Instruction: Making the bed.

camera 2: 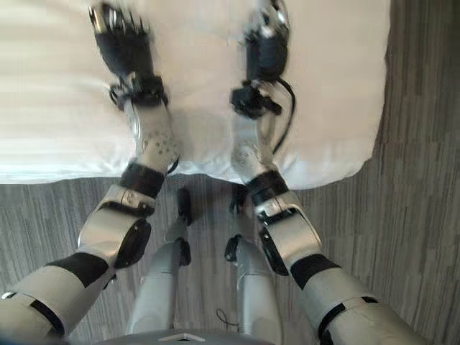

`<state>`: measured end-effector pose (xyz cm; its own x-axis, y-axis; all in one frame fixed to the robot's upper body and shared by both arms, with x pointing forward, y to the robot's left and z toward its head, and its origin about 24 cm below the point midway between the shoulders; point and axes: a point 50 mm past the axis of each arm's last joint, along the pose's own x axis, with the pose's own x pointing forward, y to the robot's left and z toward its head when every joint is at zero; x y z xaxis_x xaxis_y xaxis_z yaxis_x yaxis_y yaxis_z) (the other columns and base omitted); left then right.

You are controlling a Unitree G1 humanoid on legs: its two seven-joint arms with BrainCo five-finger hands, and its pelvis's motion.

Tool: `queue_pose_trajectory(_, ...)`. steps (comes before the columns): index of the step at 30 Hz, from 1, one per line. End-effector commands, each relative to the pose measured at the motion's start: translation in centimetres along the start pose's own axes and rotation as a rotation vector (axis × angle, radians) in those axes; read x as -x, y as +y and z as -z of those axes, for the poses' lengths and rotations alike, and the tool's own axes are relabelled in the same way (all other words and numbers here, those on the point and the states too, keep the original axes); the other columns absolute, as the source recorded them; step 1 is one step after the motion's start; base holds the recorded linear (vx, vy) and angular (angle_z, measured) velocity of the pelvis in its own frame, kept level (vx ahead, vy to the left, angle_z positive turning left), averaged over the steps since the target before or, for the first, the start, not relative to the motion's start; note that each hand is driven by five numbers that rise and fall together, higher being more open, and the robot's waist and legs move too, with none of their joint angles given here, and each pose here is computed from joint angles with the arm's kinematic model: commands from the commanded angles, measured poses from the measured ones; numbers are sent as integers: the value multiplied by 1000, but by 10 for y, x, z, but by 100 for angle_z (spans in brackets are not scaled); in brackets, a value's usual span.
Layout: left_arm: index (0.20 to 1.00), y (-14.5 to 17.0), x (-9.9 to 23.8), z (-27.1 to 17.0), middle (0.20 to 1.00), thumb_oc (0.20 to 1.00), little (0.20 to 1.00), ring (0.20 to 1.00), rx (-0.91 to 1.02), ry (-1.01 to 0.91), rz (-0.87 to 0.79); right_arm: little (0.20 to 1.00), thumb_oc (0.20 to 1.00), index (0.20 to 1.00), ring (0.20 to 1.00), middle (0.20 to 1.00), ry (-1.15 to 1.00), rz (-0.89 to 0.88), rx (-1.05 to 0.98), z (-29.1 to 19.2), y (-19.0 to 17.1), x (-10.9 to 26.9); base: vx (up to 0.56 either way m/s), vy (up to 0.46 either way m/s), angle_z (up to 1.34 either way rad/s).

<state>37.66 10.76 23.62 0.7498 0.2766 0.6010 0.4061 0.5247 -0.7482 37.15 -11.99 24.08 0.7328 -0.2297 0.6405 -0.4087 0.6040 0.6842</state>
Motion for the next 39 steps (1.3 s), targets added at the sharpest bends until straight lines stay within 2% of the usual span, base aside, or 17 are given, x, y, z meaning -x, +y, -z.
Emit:
queue_pose_trajectory(1,200,185,137,-31,200,200,200,200,-255,220,-683,200,200,200,200,200,-139,476,207,-103,-161,69,70,-104,-5)
queue_pose_trajectory(4,200,239,217,-92,200,200,200,200,-457,280,-919,200,200,200,200,200,-88,596,366,-152,-207,132,104,-87,-5)
queue_pose_trajectory(6,200,253,244,-142,200,200,200,200,-589,230,-1017,200,200,200,200,200,-97,604,503,-186,-211,153,125,-60,-7)
queue_pose_trajectory(9,200,254,253,-202,200,200,200,200,-757,138,-1033,200,200,200,200,200,-68,448,763,-217,-186,138,98,4,-29)
queue_pose_trajectory(11,200,251,251,-214,200,200,200,200,-801,121,-1012,200,200,200,200,200,-44,392,811,-216,-176,130,73,2,-33)
queue_pose_trajectory(12,1000,246,240,-226,1000,1000,1000,1000,-862,93,-962,238,238,238,238,238,-15,329,854,-210,-167,121,121,-2,-19)
queue_pose_trajectory(13,1000,241,232,-231,1000,1000,1000,1000,-890,80,-929,495,495,495,495,495,26,264,869,-204,-159,114,80,7,-3)
queue_pose_trajectory(14,1000,235,224,-233,1000,1000,1000,1000,-918,75,-886,1000,1000,1000,1000,1000,78,222,882,-196,-155,112,69,11,11)
queue_pose_trajectory(16,1000,217,193,-221,1000,1000,1000,1000,-995,105,-710,1000,1000,1000,1000,1000,198,143,983,-175,-151,97,49,-9,34)
queue_pose_trajectory(17,1000,200,177,-198,1000,1000,1000,1000,-1089,200,-533,1000,1000,1000,1000,1000,293,37,982,-146,-141,87,52,-20,55)
queue_pose_trajectory(19,1000,189,171,-184,1000,1000,1000,1000,-1132,242,-442,1000,1000,1000,1000,1000,331,8,976,-130,-137,85,42,-7,58)
queue_pose_trajectory(20,1000,173,167,-150,1000,1000,1000,1000,-1180,346,-283,1000,1000,1000,1000,1000,420,-70,921,-87,-124,86,37,-18,75)
queue_pose_trajectory(23,1000,130,166,-103,1000,1000,1000,1000,-1273,444,83,1000,1000,1000,1000,1000,571,-120,787,-28,-108,120,72,-18,66)
queue_pose_trajectory(24,1000,130,167,-103,1000,1000,1000,1000,-1276,446,83,1000,1000,1000,1000,1000,573,-117,787,-28,-108,121,72,-17,58)
queue_pose_trajectory(26,1000,113,181,-83,1000,1000,1000,1000,-1245,480,190,1000,1000,1000,1000,1000,681,-85,666,-9,-108,158,68,-15,41)
queue_pose_trajectory(33,1000,103,209,-29,1000,1000,1000,1000,-1110,598,180,1000,1000,1000,1000,1000,957,59,370,17,-114,248,47,-22,18)
queue_pose_trajectory(39,1000,99,224,4,1000,1000,1000,1000,-1068,680,183,1000,1000,1000,1000,1000,1011,119,266,20,-114,272,23,-10,0)
